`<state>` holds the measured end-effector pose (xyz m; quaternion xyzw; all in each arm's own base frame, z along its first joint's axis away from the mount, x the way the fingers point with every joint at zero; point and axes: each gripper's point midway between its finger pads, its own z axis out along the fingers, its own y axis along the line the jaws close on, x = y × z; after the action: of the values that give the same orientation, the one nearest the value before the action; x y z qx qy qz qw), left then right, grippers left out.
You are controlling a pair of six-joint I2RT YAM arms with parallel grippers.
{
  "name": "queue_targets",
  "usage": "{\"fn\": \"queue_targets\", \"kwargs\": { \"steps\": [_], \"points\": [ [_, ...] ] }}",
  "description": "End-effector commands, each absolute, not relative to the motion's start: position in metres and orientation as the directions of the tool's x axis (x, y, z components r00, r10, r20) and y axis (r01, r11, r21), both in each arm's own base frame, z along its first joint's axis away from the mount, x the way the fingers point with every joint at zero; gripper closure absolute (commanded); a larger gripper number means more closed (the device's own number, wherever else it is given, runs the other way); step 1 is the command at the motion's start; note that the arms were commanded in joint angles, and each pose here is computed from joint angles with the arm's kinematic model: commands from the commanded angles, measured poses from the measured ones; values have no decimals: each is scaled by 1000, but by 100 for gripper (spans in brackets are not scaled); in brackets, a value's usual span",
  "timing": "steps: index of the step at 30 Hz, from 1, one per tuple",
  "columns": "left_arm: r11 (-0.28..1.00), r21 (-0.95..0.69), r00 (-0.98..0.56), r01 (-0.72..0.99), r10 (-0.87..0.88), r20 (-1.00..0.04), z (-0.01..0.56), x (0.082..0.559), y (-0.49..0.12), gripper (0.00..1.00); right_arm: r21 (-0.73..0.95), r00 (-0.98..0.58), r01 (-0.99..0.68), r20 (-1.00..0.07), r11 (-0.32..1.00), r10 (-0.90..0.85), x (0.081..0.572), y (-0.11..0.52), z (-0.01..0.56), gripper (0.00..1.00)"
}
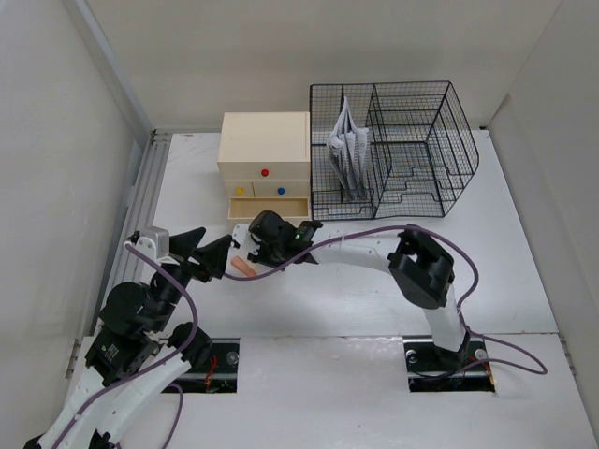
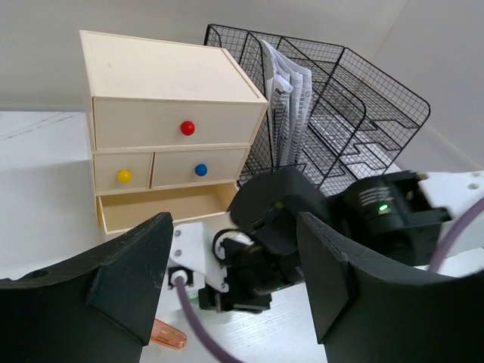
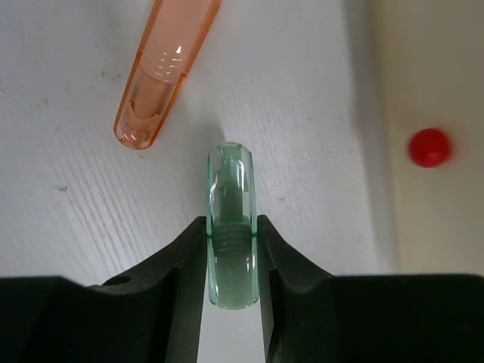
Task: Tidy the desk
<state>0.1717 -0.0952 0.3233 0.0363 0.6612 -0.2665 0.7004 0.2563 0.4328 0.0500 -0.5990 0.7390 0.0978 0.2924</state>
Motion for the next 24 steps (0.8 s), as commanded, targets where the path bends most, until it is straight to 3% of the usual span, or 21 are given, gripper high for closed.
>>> {"fn": "queue_targets", "kwargs": {
  "steps": [1,10,24],
  "points": [
    [851,-312,32,423,-358,-933,338,170,-91,36,-392,115,-888,-695,240,-710,275,452,179,100],
    [851,-312,32,423,-358,-933,338,170,-91,36,-665,208,-684,-571,299,-794,339,421,217,100],
    [856,-311,28,413,-353,-935,336,173,-91,36,-606,172,-749,-568,267,-805,400,416,200,99]
  ]
}}
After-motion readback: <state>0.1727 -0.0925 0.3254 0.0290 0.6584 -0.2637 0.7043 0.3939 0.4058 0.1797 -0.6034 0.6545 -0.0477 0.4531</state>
